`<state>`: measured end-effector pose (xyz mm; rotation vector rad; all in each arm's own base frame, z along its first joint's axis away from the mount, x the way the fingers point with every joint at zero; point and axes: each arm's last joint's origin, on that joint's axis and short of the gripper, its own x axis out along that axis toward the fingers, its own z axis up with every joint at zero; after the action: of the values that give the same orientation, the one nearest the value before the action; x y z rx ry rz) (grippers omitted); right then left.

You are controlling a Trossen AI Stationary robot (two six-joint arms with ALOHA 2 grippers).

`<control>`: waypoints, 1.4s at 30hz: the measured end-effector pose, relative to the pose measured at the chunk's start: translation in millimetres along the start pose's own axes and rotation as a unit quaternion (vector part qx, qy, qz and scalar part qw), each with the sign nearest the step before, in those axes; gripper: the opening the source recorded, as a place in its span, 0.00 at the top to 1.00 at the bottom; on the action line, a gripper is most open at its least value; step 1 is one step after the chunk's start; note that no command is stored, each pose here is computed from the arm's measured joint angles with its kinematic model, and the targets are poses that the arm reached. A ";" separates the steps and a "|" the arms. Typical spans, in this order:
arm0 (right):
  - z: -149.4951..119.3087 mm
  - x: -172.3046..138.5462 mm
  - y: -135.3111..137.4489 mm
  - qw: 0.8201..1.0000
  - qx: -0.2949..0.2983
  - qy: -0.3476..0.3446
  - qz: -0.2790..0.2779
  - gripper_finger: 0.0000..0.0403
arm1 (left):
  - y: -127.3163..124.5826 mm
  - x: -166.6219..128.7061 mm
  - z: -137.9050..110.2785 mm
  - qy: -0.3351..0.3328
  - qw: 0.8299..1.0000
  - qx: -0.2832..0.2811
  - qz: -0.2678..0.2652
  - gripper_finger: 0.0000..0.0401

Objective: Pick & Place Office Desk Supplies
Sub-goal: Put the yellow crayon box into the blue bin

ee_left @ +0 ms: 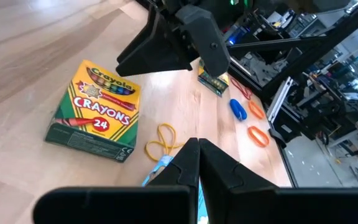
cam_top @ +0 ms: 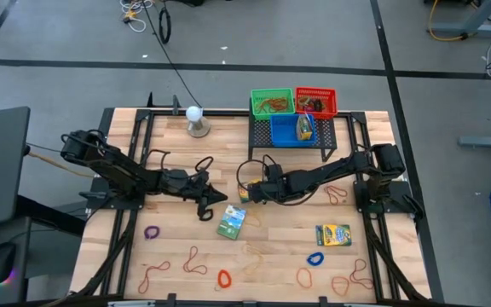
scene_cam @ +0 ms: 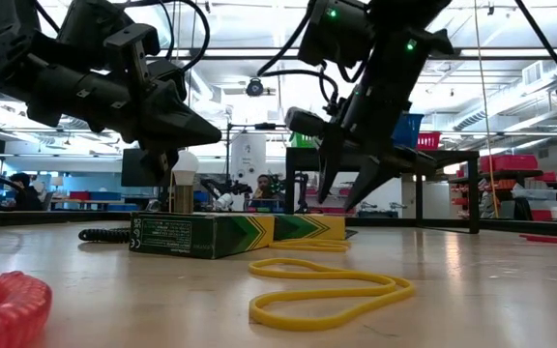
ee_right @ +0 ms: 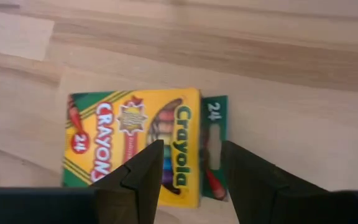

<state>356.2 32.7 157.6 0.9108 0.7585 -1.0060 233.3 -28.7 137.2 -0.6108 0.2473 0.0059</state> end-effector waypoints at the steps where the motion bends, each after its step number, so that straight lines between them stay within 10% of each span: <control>1: 0.2 0.1 0.5 1.000 0.001 0.000 0.002 0.57 | 0.0 0.0 0.0 0.000 1.000 0.002 0.000 0.98; 17: 4.9 26.8 4.2 0.999 0.001 0.030 0.015 0.60 | 3.2 0.2 1.2 -0.002 1.000 0.002 0.013 0.98; 27: 3.2 25.7 5.6 0.999 -0.027 0.029 0.022 0.91 | 3.2 0.2 1.5 -0.003 1.000 0.006 0.013 0.98; 42: -8.2 -39.5 -4.4 0.999 -0.036 -0.027 -0.002 1.00 | 12.4 -1.2 12.0 -0.022 0.999 0.016 0.028 0.98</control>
<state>337.2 53.4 186.9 0.8175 0.7461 -0.9962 233.9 -11.6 140.0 -0.5711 0.2218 0.0684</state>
